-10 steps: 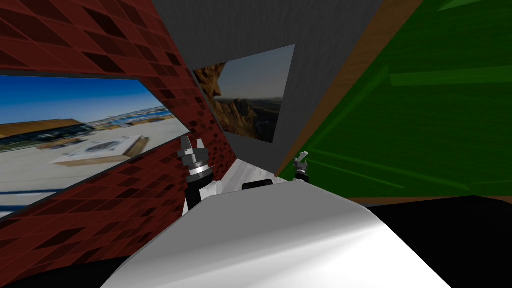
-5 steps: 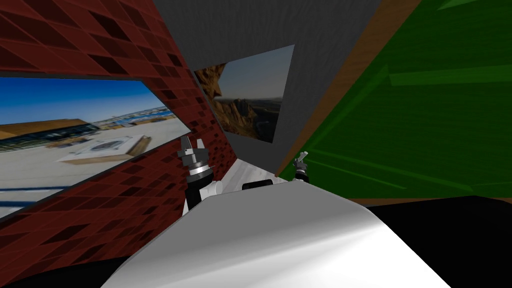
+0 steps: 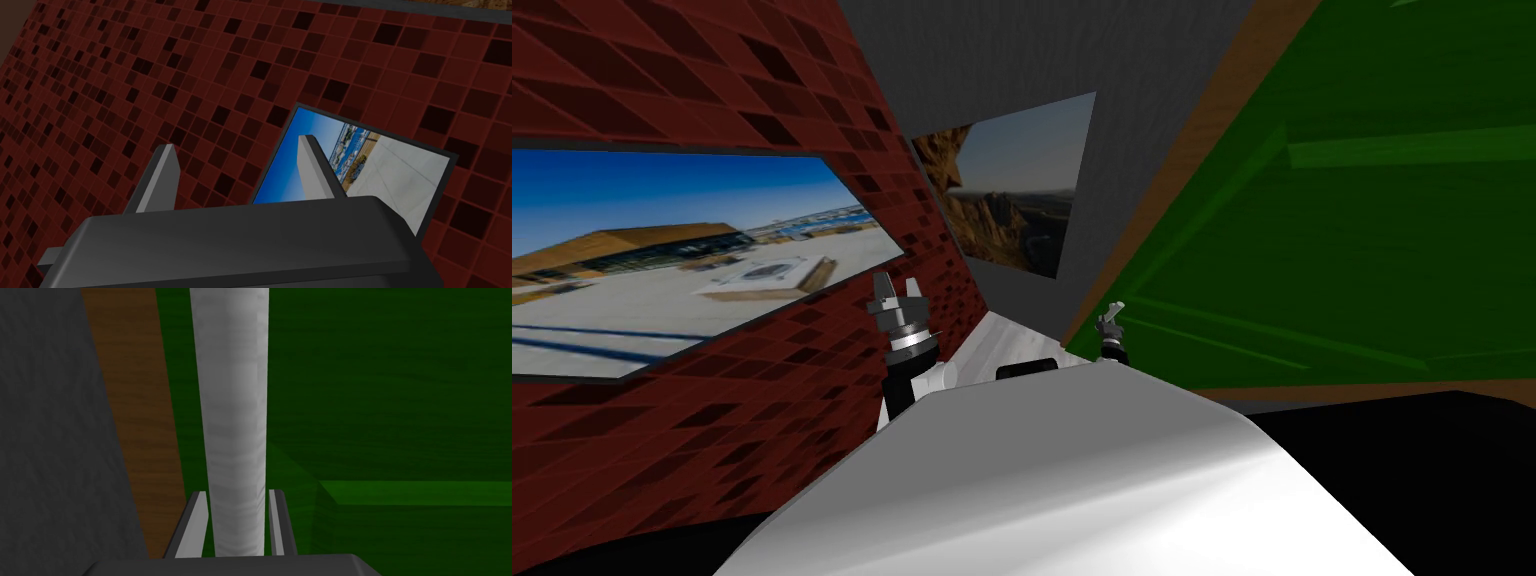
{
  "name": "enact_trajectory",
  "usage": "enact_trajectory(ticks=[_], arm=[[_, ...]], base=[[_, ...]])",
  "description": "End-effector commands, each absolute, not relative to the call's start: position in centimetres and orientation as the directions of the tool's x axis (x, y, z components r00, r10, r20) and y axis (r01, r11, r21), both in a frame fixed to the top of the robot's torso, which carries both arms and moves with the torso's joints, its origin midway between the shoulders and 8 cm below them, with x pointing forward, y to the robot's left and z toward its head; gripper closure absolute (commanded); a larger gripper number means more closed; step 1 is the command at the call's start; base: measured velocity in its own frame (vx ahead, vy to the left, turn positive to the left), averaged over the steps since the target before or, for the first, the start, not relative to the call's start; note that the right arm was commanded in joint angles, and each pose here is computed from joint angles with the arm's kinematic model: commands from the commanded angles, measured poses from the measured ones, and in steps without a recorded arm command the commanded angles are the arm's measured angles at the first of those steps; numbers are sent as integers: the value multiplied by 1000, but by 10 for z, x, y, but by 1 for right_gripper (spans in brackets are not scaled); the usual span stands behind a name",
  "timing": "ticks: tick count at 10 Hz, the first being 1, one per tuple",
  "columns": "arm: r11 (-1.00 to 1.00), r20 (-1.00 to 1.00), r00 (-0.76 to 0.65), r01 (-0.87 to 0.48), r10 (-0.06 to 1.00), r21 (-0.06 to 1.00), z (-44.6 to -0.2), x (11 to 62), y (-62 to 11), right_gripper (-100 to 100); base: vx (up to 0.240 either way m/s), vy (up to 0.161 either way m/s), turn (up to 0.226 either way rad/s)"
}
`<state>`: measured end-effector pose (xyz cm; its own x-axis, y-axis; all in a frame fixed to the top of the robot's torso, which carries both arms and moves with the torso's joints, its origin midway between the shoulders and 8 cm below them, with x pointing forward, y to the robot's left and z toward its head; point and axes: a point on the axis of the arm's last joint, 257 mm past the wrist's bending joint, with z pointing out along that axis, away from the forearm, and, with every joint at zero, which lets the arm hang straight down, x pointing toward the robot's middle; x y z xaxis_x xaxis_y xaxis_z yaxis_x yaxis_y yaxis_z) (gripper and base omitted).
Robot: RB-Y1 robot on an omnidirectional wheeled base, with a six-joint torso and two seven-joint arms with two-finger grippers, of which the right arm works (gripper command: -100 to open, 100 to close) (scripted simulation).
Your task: Pull the door open
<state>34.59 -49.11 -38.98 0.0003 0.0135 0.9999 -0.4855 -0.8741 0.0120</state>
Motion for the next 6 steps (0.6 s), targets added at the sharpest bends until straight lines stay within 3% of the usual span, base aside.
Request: enact_trajectory(ticks=[1, 4, 6], arm=[[-889, 1000, 6, -458, 8, 10, -393, 348, -483, 100], [-917, 1000, 1, -398, 1, 1, -392, 353, -465, 100], [-924, 1000, 3, -383, 3, 4, -392, 352, -461, 100]], base=[[-230, -7, 81], [-253, 24, 73], [-128, -2, 36]])
